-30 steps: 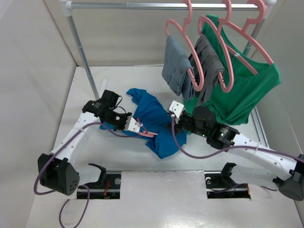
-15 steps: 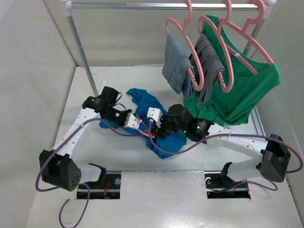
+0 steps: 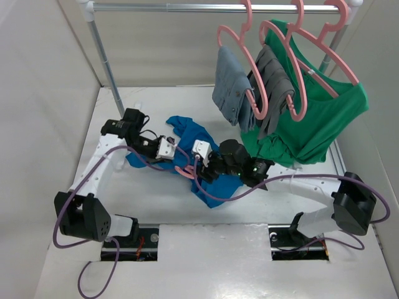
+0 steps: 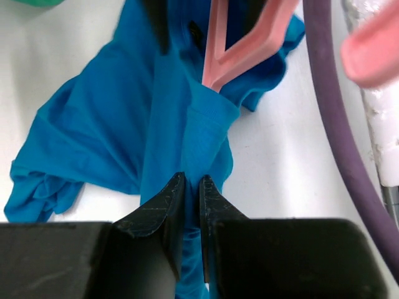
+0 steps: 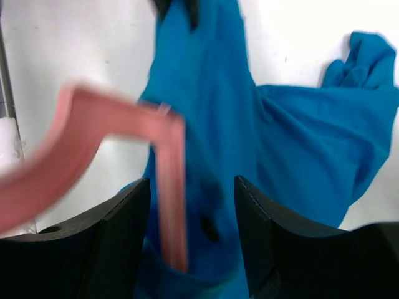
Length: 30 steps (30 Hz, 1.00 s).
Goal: Place the t-shirt on the hanger
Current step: Place tshirt on hanger
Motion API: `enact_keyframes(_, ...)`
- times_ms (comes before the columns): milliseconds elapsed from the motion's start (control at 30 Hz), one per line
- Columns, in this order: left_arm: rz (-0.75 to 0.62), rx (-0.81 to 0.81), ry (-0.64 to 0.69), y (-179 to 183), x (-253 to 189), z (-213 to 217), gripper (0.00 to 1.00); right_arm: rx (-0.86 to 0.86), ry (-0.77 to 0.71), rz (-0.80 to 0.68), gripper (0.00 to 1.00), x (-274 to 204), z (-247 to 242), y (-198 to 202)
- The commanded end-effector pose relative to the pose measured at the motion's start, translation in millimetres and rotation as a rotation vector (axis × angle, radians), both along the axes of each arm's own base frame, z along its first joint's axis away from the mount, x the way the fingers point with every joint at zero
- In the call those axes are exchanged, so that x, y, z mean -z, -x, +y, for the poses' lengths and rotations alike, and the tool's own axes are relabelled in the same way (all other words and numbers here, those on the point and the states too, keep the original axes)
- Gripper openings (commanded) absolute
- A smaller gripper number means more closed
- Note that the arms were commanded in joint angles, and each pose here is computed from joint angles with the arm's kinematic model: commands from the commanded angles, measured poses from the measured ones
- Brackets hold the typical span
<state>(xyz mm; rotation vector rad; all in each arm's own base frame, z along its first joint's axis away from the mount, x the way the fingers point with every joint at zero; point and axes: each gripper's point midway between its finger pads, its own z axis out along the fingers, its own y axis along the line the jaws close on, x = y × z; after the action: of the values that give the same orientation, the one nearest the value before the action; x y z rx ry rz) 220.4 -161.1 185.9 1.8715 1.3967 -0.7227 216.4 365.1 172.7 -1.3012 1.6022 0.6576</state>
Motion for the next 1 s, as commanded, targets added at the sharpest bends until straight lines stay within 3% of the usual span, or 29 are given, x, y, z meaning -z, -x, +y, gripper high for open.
enact_keyframes(0,0.024,-0.006,0.156,-6.9,-30.8,-11.3,0.0,-0.011,-0.051,0.015,0.62,-2.1,9.0,5.7)
enact_keyframes(100,0.003,-0.015,0.157,-11.5,-31.0,-6.5,0.0,0.029,-0.059,0.002,0.6,-2.6,2.7,2.1)
enact_keyframes(167,0.007,-0.013,0.17,-8.3,-31.8,-7.7,0.0,0.075,-0.076,-0.018,0.51,-7.6,-0.4,-5.0)
enact_keyframes(233,0.007,-0.013,0.17,-8.3,-31.8,-7.7,0.0,0.107,-0.089,-0.025,0.35,-9.2,-3.4,-8.5)
enact_keyframes(267,0.008,-0.011,0.178,-7.9,-33.0,-8.8,0.0,0.135,-0.106,-0.033,0.2,-13.7,-6.5,-11.3)
enact_keyframes(333,0.015,-0.016,0.156,-7.2,-27.1,-6.1,0.0,0.148,-0.137,-0.056,0.16,-27.2,-8.6,-12.9)
enact_keyframes(433,0.001,-0.015,0.127,-6.5,-22.3,-2.1,0.0,0.143,-0.149,-0.078,0.2,-35.4,-10.4,-12.4)
enact_keyframes(533,-0.011,-0.014,0.103,-7.9,-19.3,0.9,0.0,0.131,-0.163,-0.094,0.0,-43.6,-9.3,-11.7)
enact_keyframes(733,-0.075,-0.093,0.045,-30.9,-24.8,21.0,0.04,0.117,-0.202,-0.111,0.0,-59.0,-26.4,2.5)
enact_keyframes(767,-0.101,-0.111,0.047,-38.1,-29.7,25.3,0.09,0.106,-0.217,-0.115,0.0,-63.5,-29.4,6.9)
enact_keyframes(833,-0.116,-0.16,0.035,-49.6,-33.0,38.9,0.26,0.106,-0.219,-0.116,0.0,-65.6,-43.6,16.3)
enact_keyframes(967,-0.12,-0.164,-0.03,-54.1,-26.0,52.2,0.35,0.098,-0.216,-0.101,0.0,-70.3,-59.0,29.1)
